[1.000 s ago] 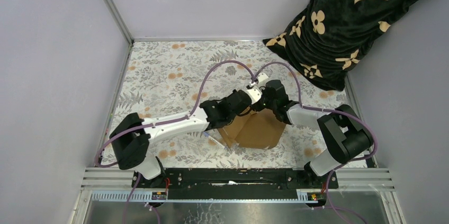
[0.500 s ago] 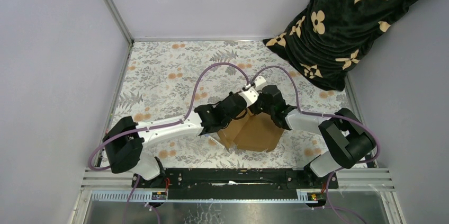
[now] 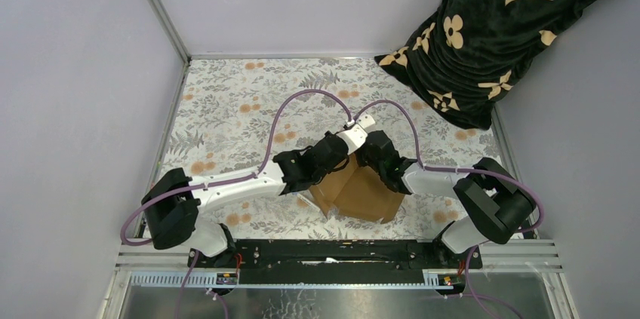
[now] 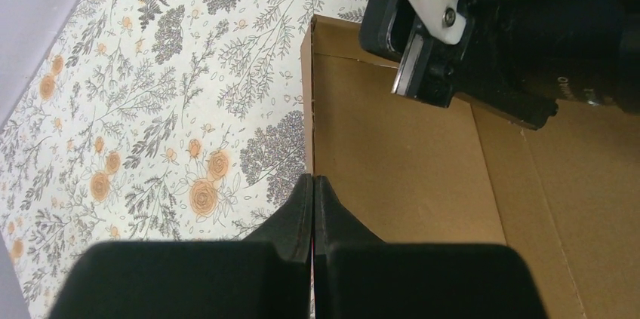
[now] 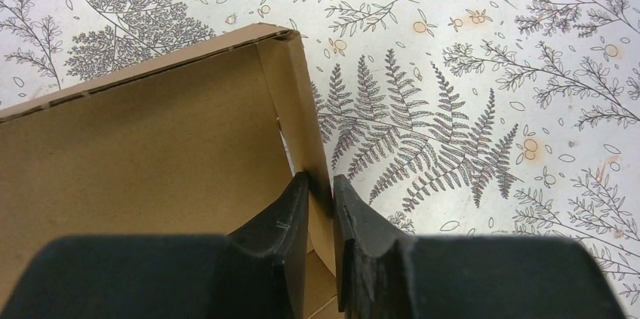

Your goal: Fold the paper box

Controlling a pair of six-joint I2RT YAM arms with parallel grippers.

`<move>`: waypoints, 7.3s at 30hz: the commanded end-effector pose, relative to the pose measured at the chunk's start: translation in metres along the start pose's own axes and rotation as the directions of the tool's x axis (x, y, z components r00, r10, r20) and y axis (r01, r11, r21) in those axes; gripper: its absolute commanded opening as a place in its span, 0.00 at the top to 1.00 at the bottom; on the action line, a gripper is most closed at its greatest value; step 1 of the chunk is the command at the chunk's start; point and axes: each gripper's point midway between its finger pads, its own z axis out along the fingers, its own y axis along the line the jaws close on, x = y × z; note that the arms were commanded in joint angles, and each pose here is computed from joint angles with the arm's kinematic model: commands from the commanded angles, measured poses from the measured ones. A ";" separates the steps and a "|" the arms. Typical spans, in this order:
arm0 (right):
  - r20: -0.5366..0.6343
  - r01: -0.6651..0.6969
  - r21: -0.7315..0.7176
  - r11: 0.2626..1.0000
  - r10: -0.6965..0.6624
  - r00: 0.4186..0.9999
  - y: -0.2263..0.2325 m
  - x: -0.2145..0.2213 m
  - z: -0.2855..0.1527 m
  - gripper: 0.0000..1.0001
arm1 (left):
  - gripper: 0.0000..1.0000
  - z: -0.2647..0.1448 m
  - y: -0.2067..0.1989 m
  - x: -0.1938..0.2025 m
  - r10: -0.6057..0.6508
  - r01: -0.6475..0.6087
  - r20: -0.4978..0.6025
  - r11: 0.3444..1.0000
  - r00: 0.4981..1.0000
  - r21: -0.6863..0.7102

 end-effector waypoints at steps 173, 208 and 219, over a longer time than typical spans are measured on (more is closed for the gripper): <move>0.096 -0.136 0.233 0.963 0.116 0.989 -0.029 0.022 -0.046 1.00 | 0.50 -0.008 -0.008 0.074 -0.884 0.791 0.136 0.462 0.447 0.402; 0.169 -0.107 0.197 0.975 0.074 0.983 -0.012 0.018 -0.068 1.00 | 0.48 0.011 -0.010 0.090 -0.840 0.824 0.104 0.543 0.533 0.159; 0.199 -0.086 0.164 0.983 0.052 0.979 -0.002 0.015 -0.076 1.00 | 0.53 0.010 -0.010 0.096 -0.831 0.826 0.114 0.555 0.544 0.098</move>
